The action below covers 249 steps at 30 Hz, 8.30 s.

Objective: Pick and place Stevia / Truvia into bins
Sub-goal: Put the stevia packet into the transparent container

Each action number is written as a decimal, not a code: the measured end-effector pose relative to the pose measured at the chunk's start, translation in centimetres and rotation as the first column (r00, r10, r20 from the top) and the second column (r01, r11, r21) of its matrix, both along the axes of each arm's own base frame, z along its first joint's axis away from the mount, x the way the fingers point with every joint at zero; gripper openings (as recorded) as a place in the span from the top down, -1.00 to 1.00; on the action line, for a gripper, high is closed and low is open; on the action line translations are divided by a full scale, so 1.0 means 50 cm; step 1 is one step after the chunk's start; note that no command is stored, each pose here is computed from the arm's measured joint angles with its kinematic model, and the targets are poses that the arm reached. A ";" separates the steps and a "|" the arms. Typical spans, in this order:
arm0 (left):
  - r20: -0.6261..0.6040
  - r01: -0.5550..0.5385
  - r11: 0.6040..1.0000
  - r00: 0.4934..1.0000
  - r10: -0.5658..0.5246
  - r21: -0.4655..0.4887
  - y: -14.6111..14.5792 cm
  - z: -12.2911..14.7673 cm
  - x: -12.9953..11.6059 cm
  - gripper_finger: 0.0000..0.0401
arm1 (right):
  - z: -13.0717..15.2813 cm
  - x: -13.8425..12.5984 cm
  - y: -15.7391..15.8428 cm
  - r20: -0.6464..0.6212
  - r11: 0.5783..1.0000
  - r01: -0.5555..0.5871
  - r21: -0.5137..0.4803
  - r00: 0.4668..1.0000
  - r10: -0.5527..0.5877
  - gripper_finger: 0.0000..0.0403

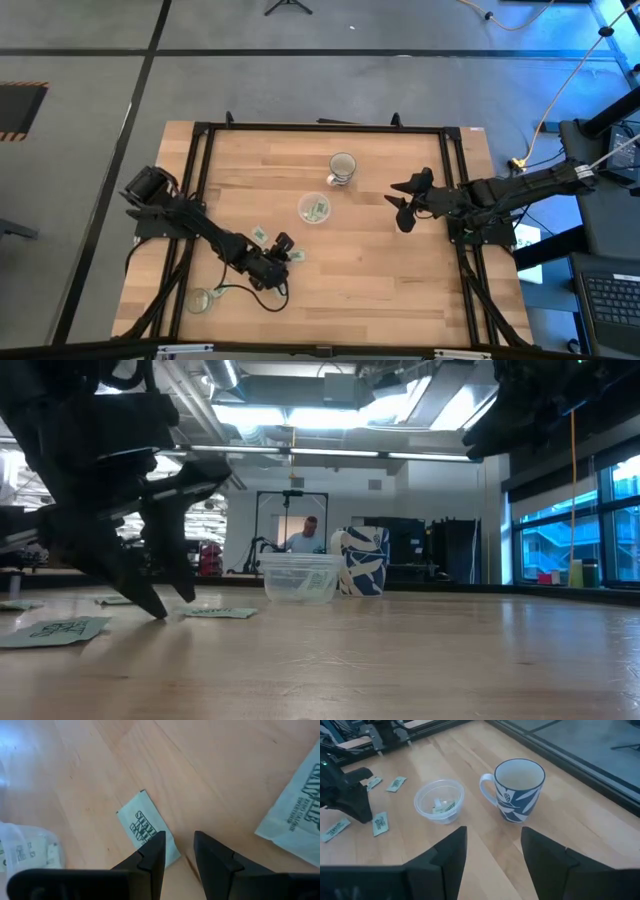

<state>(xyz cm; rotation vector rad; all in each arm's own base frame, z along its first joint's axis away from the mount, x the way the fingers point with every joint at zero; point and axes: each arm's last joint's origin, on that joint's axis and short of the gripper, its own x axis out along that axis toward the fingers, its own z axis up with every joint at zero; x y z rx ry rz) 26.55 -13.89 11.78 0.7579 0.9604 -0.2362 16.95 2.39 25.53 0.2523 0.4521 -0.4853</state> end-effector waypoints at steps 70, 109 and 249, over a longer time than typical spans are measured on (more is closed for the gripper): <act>-0.041 -0.163 0.974 0.987 0.158 -0.154 0.053 -0.003 0.022 0.99 | -0.001 0.000 0.003 -0.007 0.998 -0.041 0.050 0.999 0.042 0.05; -0.048 0.215 0.976 0.975 -0.217 -0.041 0.102 -0.019 0.061 0.99 | -0.217 0.236 0.087 0.054 0.923 -0.130 0.363 0.991 0.119 0.05; 0.109 -0.238 0.383 0.710 0.696 -0.893 0.134 0.268 0.001 0.99 | -0.109 0.476 -0.164 -0.465 0.882 -0.251 0.400 0.774 0.431 0.98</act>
